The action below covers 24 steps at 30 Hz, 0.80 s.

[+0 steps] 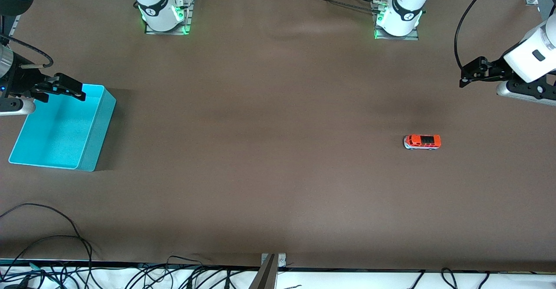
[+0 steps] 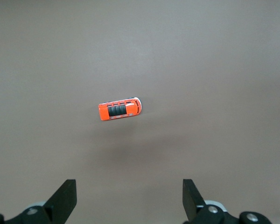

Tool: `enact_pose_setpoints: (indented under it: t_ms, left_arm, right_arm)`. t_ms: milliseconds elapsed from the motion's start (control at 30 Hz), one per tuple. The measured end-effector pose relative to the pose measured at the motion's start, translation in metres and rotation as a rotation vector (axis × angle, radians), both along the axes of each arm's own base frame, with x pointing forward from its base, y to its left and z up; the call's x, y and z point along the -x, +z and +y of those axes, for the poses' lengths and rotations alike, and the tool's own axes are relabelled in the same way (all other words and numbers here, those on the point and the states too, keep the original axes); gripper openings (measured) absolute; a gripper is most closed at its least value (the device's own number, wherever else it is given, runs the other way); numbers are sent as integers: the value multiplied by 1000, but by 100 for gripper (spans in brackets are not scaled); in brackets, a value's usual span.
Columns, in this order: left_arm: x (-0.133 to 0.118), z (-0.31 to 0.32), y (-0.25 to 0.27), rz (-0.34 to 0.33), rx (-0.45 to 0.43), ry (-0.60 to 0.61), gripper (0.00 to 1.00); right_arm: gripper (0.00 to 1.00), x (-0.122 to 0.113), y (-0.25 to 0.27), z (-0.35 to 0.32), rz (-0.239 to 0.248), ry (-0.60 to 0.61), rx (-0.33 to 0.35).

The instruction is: Wind up bus and store in blue box

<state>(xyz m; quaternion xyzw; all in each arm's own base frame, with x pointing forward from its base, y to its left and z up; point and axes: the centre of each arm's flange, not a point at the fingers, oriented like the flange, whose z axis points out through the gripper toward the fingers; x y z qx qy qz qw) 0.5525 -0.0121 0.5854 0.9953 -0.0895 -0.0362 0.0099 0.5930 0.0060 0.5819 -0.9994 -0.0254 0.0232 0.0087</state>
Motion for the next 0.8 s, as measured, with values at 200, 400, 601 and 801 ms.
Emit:
enact_pose_setpoints:
  t_ms: [200, 400, 601, 801]
  left_arm:
    - [0, -1, -1, 2, 0, -1, 100]
    - [0, -1, -1, 3, 0, -3, 100]
    - [0, -1, -1, 3, 0, -3, 100]
    - [0, -1, -1, 4, 0, -3, 100]
  right_arm:
    - [100, 0, 1, -2, -3, -3, 4]
    - [100, 0, 1, -5, -4, -7, 6]
    - [100, 0, 1, -9, -4, -14, 8]
    - [100, 0, 1, -13, -3, -22, 9]
